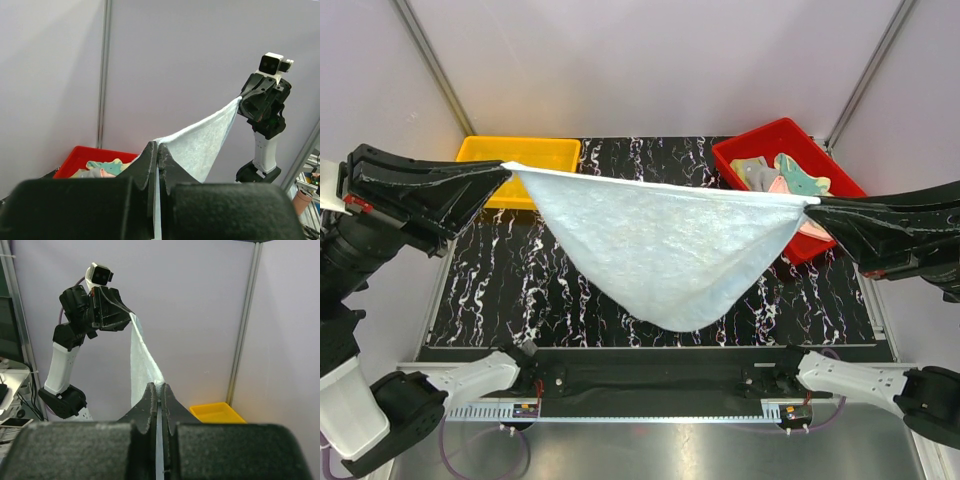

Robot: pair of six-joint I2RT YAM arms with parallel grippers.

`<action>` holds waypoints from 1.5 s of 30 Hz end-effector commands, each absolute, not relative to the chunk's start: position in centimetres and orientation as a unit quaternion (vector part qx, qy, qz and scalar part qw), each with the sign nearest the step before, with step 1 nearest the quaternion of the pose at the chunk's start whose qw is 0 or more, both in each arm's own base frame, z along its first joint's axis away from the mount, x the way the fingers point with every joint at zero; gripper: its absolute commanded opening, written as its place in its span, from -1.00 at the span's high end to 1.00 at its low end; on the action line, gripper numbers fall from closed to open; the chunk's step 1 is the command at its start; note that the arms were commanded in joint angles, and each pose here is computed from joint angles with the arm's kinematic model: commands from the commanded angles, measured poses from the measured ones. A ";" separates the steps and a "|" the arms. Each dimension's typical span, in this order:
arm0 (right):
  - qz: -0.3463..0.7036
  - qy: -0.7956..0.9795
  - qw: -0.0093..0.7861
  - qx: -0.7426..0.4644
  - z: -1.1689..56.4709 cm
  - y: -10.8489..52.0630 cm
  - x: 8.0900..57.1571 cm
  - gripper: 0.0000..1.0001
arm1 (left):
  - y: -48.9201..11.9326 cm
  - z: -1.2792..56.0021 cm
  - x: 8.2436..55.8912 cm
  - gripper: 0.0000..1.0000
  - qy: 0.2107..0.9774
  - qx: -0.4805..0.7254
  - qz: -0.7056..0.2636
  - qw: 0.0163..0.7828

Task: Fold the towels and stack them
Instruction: Flatten out the crumpled towel, then fold the towel

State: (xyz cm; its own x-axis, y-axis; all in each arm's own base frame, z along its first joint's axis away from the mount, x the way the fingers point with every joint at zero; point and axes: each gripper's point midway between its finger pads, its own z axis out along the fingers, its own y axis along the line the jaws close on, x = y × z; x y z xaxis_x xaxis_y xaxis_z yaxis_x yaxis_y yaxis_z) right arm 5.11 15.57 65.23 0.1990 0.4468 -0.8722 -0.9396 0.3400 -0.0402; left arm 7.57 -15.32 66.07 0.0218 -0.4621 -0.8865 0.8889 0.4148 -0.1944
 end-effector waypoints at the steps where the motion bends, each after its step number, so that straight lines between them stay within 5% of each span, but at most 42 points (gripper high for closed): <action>1: 0.485 0.381 0.740 -0.268 67.1 14.4 5.5 1.00 | -15.3 67.0 8.2 1.00 0.482 0.203 -0.497 0.693; 6: 0.368 0.442 0.791 -0.210 66.7 14.9 12.2 1.00 | -15.9 65.8 14.7 1.00 0.534 0.151 -0.430 0.712; 15: -0.044 0.512 0.847 -0.138 65.3 16.0 30.3 1.00 | -15.7 61.4 31.6 1.00 0.626 0.054 -0.227 0.744; 31: 0.056 0.638 0.748 -0.175 46.3 14.4 58.7 1.00 | -13.6 44.2 56.6 1.00 0.717 0.035 -0.187 0.671; 39: 0.123 0.650 0.723 -0.200 40.0 16.1 62.8 1.00 | -14.5 38.3 60.5 1.00 0.733 0.066 -0.201 0.646; 45: 0.124 0.678 0.693 -0.210 34.2 15.9 61.5 1.00 | -14.6 33.6 60.0 1.00 0.764 0.086 -0.196 0.609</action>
State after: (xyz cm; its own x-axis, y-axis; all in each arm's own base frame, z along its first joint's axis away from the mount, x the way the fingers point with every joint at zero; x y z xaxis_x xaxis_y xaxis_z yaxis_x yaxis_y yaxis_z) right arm 63.03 16.47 31.59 -0.0351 -0.1295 -0.9910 -0.4553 0.8848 -0.0995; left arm 60.50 -15.17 31.76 -0.3148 -0.1403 -0.9388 0.3295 0.9114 -0.2467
